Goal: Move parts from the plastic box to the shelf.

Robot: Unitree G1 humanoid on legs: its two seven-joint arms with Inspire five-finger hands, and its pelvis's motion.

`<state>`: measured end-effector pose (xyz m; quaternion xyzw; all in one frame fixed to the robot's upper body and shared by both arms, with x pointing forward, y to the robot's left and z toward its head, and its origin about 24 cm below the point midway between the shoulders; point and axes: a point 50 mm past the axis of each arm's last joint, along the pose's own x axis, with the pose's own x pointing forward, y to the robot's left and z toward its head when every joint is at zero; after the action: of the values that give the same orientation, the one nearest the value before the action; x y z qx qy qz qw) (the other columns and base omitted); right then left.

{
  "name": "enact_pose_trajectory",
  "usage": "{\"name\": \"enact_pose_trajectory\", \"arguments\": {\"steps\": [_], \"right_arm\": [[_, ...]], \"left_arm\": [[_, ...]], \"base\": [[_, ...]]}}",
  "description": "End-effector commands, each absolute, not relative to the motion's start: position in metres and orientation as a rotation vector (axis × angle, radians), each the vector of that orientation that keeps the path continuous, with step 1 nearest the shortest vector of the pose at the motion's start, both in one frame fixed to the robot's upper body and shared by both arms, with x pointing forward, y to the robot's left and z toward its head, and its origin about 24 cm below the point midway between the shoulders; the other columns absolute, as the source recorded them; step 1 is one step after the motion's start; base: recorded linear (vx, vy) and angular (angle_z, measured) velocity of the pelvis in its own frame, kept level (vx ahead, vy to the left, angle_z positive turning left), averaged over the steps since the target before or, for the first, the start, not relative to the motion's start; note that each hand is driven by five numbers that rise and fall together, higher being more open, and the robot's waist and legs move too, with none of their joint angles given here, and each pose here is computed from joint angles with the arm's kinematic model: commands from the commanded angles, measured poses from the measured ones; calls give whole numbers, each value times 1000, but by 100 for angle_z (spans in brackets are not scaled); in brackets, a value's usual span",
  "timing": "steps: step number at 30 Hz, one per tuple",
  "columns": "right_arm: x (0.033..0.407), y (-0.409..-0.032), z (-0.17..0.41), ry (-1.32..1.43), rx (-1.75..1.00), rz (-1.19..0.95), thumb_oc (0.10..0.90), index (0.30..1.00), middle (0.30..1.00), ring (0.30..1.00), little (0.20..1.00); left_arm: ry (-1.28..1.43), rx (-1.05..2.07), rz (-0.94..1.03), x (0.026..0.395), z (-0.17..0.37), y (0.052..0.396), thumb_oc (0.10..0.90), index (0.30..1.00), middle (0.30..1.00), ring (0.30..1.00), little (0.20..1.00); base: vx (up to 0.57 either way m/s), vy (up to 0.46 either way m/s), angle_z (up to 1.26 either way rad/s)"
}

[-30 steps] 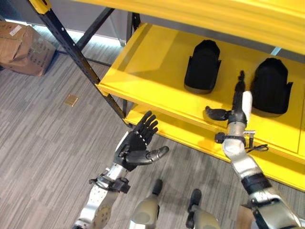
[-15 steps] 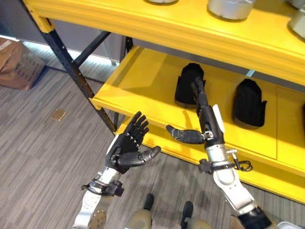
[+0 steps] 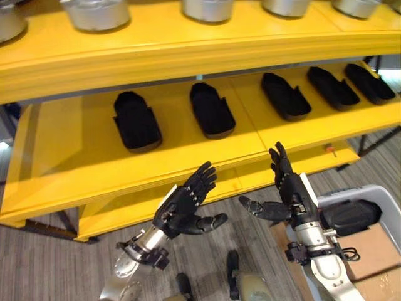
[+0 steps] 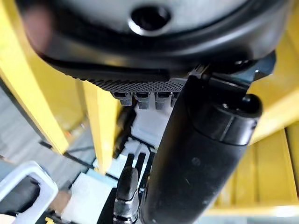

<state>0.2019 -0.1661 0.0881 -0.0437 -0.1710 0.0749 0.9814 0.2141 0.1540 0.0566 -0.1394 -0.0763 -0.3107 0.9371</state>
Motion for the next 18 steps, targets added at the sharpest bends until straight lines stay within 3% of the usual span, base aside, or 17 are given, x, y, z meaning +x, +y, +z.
{"name": "enact_pose_trajectory", "arguments": {"steps": [1,11,18], "right_arm": [[211,-153,149,-715,-41,204,900,1000,1000,1000,1000],[223,-149,140,-630,-63,209,900,1000,1000,1000,1000],[232,-168,123,-530,-124,81,900,1000,1000,1000,1000]], "left_arm": [[-371,-307,-712,204,90,143,900,1000,1000,1000,1000],[-389,-333,-592,208,88,151,900,1000,1000,1000,1000],[-394,-358,-575,207,87,152,900,1000,1000,1000,1000]], "base": [[-13,-13,-92],[-54,-124,-107],[-74,-233,-80]]}}
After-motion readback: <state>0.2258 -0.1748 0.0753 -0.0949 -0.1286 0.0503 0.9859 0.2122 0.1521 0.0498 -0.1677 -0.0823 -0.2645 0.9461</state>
